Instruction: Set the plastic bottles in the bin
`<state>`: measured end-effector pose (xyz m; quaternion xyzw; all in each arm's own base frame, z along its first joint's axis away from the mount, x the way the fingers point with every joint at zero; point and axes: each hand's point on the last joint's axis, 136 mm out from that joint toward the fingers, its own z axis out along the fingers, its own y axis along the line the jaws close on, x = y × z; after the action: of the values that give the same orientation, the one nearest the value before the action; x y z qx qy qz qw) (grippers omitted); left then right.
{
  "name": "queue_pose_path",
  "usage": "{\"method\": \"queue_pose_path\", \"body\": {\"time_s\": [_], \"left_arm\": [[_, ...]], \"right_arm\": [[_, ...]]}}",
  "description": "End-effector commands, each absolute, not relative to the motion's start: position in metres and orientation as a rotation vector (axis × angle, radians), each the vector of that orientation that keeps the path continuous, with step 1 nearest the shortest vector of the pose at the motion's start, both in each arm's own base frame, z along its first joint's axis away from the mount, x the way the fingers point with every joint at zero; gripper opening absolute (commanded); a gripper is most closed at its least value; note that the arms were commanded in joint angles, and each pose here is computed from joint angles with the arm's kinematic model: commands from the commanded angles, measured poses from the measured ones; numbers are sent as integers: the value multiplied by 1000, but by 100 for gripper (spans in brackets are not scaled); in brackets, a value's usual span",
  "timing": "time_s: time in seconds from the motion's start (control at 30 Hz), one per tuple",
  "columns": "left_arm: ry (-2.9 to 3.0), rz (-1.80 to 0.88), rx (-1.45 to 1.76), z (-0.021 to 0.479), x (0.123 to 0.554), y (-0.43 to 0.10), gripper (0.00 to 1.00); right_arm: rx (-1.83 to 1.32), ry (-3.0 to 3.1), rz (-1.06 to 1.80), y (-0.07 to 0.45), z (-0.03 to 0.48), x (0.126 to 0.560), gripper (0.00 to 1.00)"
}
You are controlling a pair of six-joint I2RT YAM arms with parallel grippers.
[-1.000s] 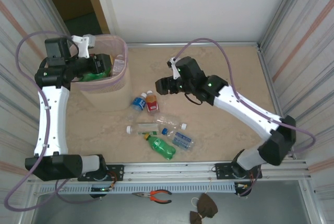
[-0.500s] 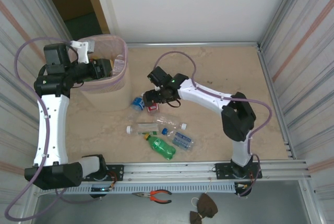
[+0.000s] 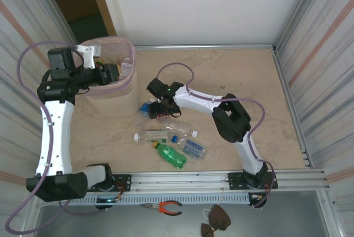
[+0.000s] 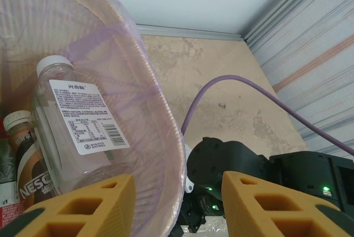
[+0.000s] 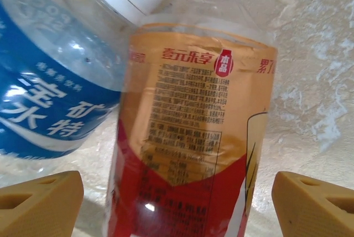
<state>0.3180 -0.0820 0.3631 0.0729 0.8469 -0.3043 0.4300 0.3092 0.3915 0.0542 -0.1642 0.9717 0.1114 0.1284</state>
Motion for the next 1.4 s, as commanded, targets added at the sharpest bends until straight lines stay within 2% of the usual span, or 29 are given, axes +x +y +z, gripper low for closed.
{"method": "queue_pose_path", "body": {"time_s": [0.0,0.33,0.47,0.67,0.8,1.07,1.3,1.37], "left_arm": [[2080,-765,196,369,315,-82,45],[2070,-785,192,372,317,-83,45],[2068,-791,192,372,317,-84,46],[2062,-804,191,374,317,-85,46],[2057,-817,186,375,319,-86,46],[2019,-906,185,379,322,-93,46],[1949,-1009,190,389,325,-105,47],[1931,-1027,206,394,323,-112,50]], "right_arm": [[-444,2840,256,389,48,311,86],[-411,2831,141,365,43,327,77],[-378,2829,116,350,45,335,70],[-299,2824,77,315,52,346,61],[-249,2811,59,292,60,349,60],[-195,2674,137,260,109,352,58],[-266,2433,329,258,183,347,58],[-296,2354,393,260,205,344,58]]}}
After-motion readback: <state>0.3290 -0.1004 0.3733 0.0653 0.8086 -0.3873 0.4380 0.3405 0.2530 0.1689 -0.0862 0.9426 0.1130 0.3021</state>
